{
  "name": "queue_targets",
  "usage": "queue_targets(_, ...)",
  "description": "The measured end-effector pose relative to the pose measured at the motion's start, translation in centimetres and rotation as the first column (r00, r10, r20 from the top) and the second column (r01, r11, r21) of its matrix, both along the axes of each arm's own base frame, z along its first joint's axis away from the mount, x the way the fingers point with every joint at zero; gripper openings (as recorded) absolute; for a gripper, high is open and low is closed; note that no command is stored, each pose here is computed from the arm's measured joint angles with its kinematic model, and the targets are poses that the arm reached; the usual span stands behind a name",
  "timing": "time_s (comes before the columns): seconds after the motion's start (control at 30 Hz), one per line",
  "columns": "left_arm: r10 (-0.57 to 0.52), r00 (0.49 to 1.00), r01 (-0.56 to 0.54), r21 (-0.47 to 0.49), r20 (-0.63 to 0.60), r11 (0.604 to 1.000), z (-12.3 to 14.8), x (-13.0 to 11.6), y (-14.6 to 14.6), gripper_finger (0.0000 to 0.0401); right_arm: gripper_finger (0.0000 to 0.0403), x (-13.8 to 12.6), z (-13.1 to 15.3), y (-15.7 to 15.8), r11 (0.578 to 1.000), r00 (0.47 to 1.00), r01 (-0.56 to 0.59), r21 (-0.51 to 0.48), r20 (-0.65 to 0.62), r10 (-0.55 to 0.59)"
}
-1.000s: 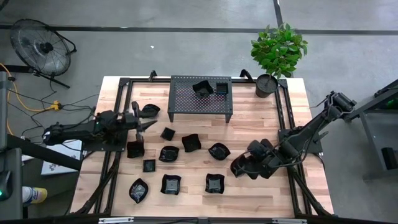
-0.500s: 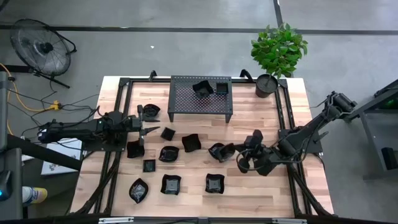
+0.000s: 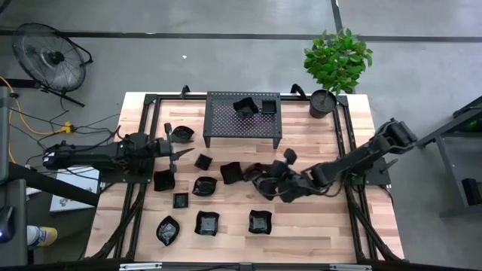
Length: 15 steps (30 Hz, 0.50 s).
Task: Pick & Place Mini shaped plates
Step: Put the leaf shaped plate on the shelf
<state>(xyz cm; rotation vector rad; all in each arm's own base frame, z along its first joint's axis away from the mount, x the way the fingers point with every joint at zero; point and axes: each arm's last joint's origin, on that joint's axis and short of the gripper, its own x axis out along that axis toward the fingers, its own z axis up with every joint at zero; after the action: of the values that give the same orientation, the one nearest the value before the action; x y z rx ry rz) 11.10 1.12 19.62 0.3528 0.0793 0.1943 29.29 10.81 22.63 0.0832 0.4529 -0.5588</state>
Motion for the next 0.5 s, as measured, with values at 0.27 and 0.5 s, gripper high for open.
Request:
queue_targets(0.27, 0.075, 0.993, -0.069, 0.073, -0.088, 0.995, 1.4, 1.0, -1.7, 0.0117, 0.0000, 4.4, 1.2, 0.9, 0.978, 0.992, 0.103, -0.179, -0.050, -0.113)
queue_targets(0.5, 0.153, 0.971, -0.118, 0.193, -0.181, 0.974, 2.5, 2.4, -4.7, 0.0117, 0.0000, 7.1, 1.3, 0.9, 0.968, 0.987, 0.117, -0.223, -0.077, -0.137)
